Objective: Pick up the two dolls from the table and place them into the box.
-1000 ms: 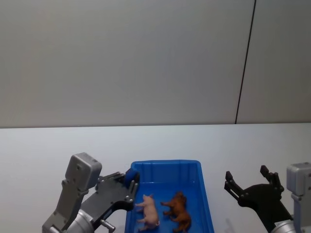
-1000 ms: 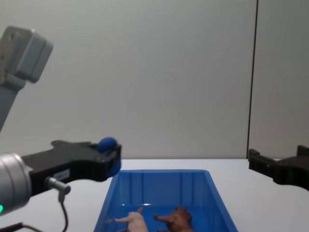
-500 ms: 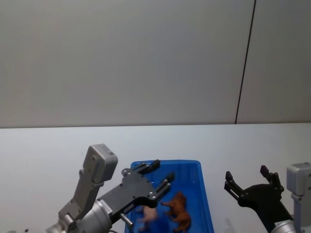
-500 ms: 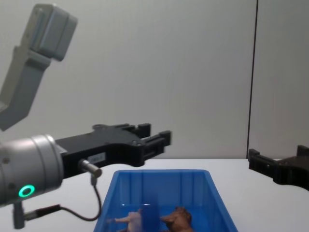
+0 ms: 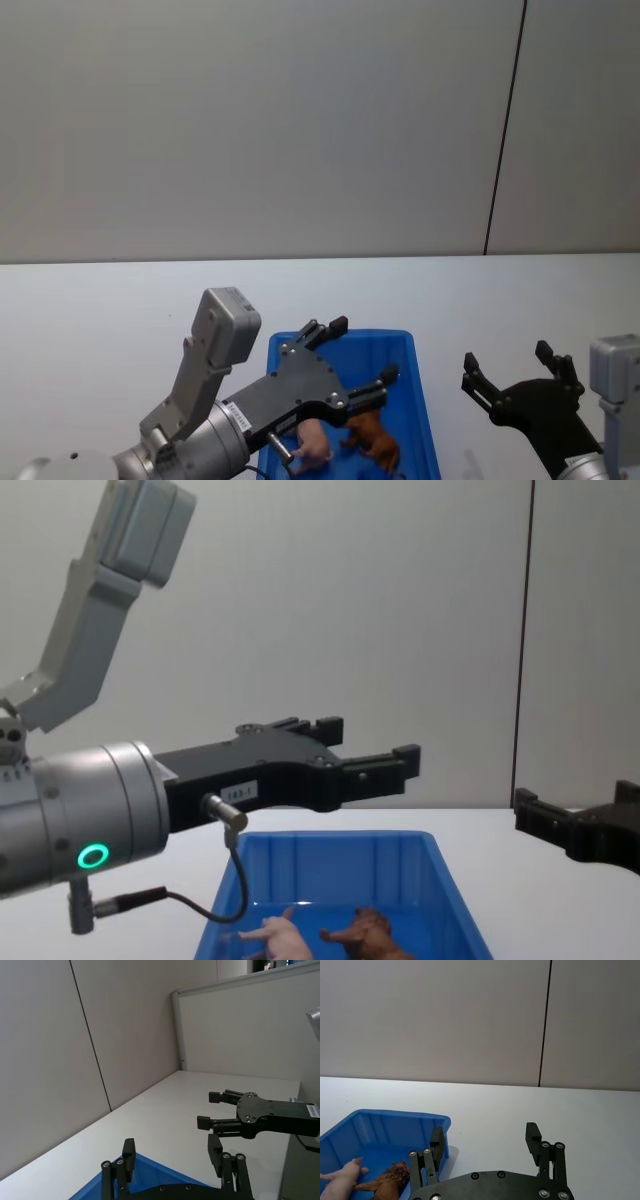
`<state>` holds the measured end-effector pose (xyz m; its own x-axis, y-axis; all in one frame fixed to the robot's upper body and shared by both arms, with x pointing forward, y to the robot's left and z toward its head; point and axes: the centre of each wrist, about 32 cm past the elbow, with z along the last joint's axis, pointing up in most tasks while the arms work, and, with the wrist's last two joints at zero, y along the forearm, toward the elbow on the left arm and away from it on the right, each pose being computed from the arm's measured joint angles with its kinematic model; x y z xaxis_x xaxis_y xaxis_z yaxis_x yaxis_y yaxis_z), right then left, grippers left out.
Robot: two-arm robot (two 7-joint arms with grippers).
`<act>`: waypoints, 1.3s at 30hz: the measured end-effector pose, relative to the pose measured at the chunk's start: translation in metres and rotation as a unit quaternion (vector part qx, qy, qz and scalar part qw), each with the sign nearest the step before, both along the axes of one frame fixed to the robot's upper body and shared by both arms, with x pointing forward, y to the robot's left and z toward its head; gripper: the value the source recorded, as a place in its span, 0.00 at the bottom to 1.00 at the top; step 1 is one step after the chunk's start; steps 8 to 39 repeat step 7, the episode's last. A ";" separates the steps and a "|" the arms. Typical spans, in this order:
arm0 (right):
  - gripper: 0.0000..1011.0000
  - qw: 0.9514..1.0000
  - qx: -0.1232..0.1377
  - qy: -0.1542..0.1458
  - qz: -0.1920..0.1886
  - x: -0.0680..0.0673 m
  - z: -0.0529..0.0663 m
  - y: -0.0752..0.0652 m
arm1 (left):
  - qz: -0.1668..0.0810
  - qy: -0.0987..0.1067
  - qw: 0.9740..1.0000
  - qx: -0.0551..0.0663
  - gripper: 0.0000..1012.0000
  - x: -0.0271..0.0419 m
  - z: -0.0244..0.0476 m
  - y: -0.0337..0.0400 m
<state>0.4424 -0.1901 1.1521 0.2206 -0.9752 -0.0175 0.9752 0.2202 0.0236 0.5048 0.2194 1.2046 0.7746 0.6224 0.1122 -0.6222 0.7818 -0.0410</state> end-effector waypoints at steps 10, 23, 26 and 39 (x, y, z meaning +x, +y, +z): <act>0.99 1.000 0.000 0.000 0.000 0.000 0.000 0.000 | -0.010 0.000 1.000 -0.002 0.99 0.0022 0.0010 -0.0019; 0.99 1.000 0.000 0.000 0.000 0.000 0.000 0.000 | -0.010 0.000 1.000 -0.002 0.99 0.0022 0.0010 -0.0019; 0.99 1.000 0.000 0.000 0.000 0.000 0.000 0.000 | -0.010 0.000 1.000 -0.002 0.99 0.0022 0.0010 -0.0019; 0.99 1.000 0.000 0.000 0.000 0.000 0.000 0.000 | -0.010 0.000 1.000 -0.002 0.99 0.0022 0.0010 -0.0019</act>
